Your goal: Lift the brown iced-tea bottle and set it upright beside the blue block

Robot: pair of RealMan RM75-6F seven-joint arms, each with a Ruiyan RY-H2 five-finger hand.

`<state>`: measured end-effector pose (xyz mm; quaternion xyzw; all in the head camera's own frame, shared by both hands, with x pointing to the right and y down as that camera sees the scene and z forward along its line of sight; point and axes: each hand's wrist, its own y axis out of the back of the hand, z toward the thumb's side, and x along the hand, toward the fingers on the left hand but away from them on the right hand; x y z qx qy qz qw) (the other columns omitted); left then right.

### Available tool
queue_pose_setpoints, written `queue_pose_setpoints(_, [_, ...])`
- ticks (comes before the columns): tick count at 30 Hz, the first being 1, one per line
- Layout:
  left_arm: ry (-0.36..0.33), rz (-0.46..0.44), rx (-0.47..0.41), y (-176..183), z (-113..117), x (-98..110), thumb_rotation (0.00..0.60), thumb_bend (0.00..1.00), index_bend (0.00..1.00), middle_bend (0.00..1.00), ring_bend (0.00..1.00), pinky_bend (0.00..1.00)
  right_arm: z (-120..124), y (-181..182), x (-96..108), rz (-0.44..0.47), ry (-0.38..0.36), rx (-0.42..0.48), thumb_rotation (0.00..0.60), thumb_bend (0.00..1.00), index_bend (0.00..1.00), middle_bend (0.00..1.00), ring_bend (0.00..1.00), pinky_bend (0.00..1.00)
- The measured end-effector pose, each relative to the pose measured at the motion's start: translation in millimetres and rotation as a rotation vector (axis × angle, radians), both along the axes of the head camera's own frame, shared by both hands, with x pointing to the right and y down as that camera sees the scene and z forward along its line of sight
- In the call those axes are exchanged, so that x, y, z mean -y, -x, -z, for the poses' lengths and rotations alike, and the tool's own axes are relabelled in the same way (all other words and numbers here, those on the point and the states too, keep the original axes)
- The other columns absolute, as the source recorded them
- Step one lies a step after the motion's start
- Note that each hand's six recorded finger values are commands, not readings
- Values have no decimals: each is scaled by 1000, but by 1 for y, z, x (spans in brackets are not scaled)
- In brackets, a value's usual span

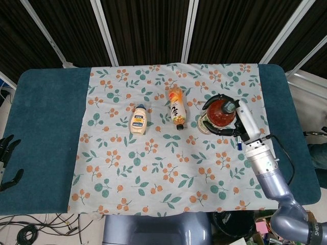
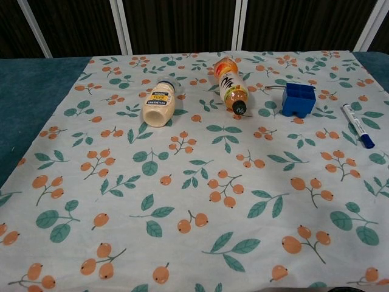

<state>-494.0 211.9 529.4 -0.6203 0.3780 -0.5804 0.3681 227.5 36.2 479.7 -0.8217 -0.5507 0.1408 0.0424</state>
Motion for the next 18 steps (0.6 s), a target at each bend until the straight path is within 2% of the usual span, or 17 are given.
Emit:
queue_pose_setpoints(6, [0, -2, 0, -1, 0, 0, 600, 366, 102, 0, 5, 65, 19, -10, -4, -33, -17, 223, 600, 544, 558, 573, 614, 726])
queue_pose_setpoints(10, [-1, 0, 0, -1, 0, -1, 600, 366, 102, 0, 5, 64, 4, -14, -13, -64, 33, 334, 600, 544, 565, 581, 623, 735])
queue_pose_setpoints(14, [-1, 1, 0, -1, 0, -1, 600, 366, 102, 0, 5, 64, -21, -14, -23, -35, 109, 267, 600, 544, 569, 592, 636, 748])
queue_pose_setpoints(18, [-3, 3, 0, 0, 1, -1, 600, 366, 102, 0, 5, 64, -49, -12, -34, 47, 177, 64, 600, 544, 584, 607, 649, 760])
